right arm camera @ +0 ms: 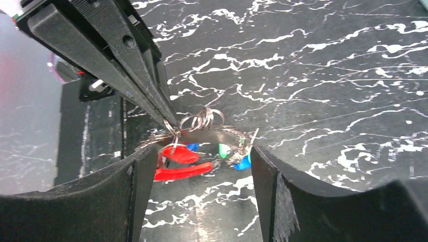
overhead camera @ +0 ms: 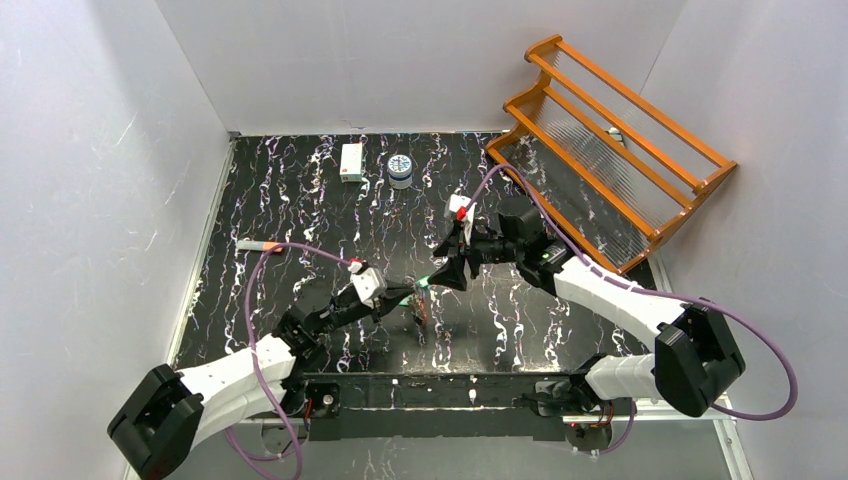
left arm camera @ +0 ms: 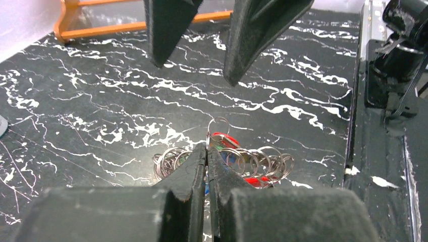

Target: Put the keys on the keyring

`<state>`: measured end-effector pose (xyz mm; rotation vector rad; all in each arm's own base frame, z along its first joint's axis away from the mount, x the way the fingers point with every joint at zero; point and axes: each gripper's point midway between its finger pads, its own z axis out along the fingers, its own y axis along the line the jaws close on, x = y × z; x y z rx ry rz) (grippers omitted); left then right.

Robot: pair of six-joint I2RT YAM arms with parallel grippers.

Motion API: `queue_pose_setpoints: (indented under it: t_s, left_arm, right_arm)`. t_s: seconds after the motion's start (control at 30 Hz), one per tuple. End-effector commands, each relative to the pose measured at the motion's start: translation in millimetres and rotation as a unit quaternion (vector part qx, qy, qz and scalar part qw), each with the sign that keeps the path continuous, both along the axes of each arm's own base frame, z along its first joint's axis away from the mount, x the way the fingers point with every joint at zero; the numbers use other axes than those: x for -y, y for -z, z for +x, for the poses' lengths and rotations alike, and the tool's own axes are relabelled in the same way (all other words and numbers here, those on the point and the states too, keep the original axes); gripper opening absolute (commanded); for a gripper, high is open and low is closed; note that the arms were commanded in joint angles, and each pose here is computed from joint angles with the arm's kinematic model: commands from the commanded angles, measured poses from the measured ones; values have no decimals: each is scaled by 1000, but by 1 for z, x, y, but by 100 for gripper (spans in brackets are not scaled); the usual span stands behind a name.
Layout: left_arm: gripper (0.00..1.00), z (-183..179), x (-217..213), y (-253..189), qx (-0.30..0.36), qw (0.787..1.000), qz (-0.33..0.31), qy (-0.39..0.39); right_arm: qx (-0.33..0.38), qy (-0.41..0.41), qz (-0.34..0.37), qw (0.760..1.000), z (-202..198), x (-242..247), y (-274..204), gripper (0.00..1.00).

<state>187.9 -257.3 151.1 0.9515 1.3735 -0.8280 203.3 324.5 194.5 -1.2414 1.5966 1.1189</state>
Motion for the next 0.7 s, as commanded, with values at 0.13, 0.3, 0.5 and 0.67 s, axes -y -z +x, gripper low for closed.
queue_pose_setpoints:
  t_s: [0.13, 0.3, 0.5, 0.67]
  left_arm:
    - [0, -3, -7, -55, 73, 991, -114, -17]
    - [0, -7, -8, -57, 67, 989, -130, -12]
    - [0, -7, -6, -55, 64, 990, -128, -9]
    - [0, -7, -5, -52, 59, 991, -124, -5]
  right_arm:
    - [-22, -51, 48, 997, -20, -7, -23, 60]
    - [-48, -70, 53, 995, -26, -10, -25, 55]
    - [-65, -84, 64, 992, -28, -15, -28, 54]
    - [-73, -85, 64, 992, -22, -21, -29, 43]
